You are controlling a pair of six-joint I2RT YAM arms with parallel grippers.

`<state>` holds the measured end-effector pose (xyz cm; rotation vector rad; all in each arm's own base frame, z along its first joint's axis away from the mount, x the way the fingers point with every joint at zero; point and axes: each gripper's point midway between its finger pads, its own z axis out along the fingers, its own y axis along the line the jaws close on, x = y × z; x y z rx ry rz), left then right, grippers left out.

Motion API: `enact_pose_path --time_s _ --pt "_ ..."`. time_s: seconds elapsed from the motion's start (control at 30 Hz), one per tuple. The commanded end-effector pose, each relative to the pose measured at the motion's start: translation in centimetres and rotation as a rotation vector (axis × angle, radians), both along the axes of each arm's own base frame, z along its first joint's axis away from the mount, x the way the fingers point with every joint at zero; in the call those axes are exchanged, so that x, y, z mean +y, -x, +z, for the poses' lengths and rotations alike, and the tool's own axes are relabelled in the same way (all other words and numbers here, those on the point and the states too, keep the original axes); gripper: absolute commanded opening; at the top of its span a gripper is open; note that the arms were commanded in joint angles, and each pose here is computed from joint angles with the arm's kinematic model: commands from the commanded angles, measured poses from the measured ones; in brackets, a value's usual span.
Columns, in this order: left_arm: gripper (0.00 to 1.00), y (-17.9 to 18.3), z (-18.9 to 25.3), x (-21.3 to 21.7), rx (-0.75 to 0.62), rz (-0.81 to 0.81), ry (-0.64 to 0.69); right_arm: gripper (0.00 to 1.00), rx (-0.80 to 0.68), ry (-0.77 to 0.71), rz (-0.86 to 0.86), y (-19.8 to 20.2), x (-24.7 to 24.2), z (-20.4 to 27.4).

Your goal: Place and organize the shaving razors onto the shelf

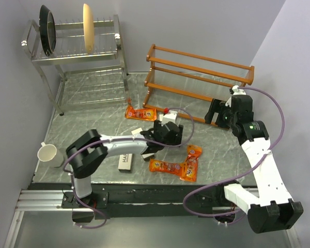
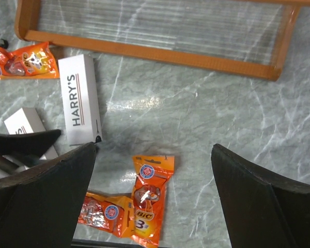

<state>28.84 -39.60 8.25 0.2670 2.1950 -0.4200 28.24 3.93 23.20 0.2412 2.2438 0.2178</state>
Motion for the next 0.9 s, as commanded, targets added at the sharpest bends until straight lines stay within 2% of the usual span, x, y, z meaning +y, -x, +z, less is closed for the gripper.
enact_pose_path --time_s 0.0,0.2,0.33,0.57,0.73,0.8,0.87 --pt "0.93 -0.8 6.1 1.2 -0.093 0.050 0.024 1.00 0.008 -0.047 0.008 -0.4 0.5 -0.5" --pt "0.91 -2.2 0.5 2.5 0.034 0.115 -0.016 1.00 -0.008 -0.049 0.007 -1.1 0.3 0.4" --pt "0.88 -3.3 -0.6 1.7 0.044 0.141 -0.018 1.00 -0.012 -0.046 -0.005 -1.3 -0.1 0.7" --pt "0.86 -3.3 -2.1 1.0 0.087 0.118 -0.020 1.00 0.010 -0.056 -0.024 -1.3 -0.6 -0.2" --pt "0.72 -1.6 -3.9 3.0 0.156 0.107 -0.050 1.00 0.027 -0.072 -0.033 -1.7 -0.7 -0.6" --pt "0.60 -1.9 -3.2 3.4 0.133 0.093 -0.045 1.00 0.029 -0.078 -0.029 -2.1 -0.6 -0.7" --pt "0.54 -2.2 -2.7 4.0 0.106 0.074 -0.058 1.00 0.033 -0.077 -0.032 -2.4 -0.6 -0.9"
